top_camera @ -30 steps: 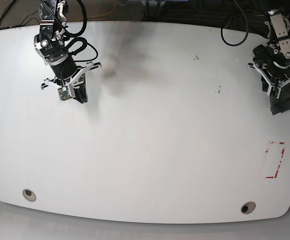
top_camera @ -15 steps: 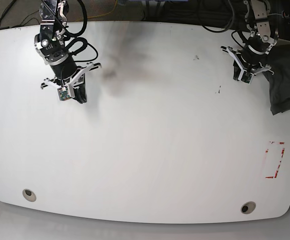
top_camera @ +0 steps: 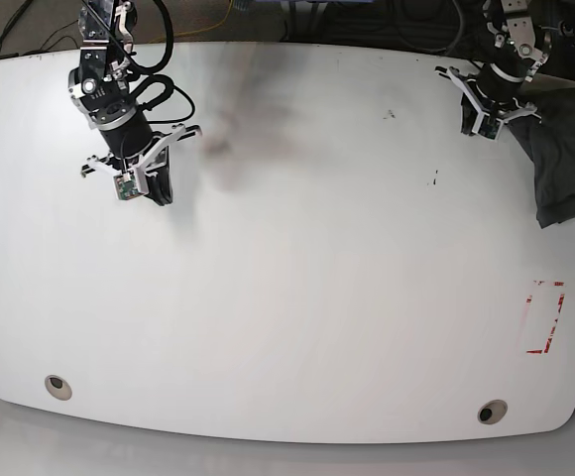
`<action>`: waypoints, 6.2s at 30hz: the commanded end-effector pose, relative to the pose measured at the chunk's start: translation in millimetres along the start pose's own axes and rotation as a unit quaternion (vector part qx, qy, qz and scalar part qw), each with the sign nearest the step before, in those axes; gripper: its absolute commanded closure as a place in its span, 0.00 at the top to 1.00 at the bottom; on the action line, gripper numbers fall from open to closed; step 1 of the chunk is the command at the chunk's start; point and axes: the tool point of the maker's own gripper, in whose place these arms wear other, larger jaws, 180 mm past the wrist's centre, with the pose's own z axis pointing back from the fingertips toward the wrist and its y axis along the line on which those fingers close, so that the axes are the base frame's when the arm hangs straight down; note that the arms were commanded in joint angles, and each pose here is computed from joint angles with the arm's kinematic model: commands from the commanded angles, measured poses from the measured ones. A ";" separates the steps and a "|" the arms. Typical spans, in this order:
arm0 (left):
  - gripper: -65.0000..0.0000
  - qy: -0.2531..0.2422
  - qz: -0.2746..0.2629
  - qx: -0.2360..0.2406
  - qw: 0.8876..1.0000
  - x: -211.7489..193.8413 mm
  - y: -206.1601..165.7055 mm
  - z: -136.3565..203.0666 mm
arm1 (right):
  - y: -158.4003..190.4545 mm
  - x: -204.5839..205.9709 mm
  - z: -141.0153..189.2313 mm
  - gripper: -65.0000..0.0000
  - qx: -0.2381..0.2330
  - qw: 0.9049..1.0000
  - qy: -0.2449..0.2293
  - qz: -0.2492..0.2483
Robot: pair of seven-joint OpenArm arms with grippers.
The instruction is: Layout the t-shirt on the table in an organized manner, then fold the t-shirt properly
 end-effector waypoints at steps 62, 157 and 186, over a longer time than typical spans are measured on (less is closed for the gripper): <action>0.03 0.010 0.013 0.117 0.993 -27.9 129.8 34.9 | 8.7 4.1 10.6 0.05 0.010 1.000 -0.015 0.004; 0.03 0.048 0.095 -0.060 0.993 -132.3 -140.7 137.1 | 75.0 -233.9 245.3 0.05 -0.036 0.961 0.241 -0.129; 0.03 0.184 0.120 -0.085 0.972 -251.8 -149.5 45.8 | 79.5 -354.5 155.8 0.05 -0.022 0.921 0.298 -0.251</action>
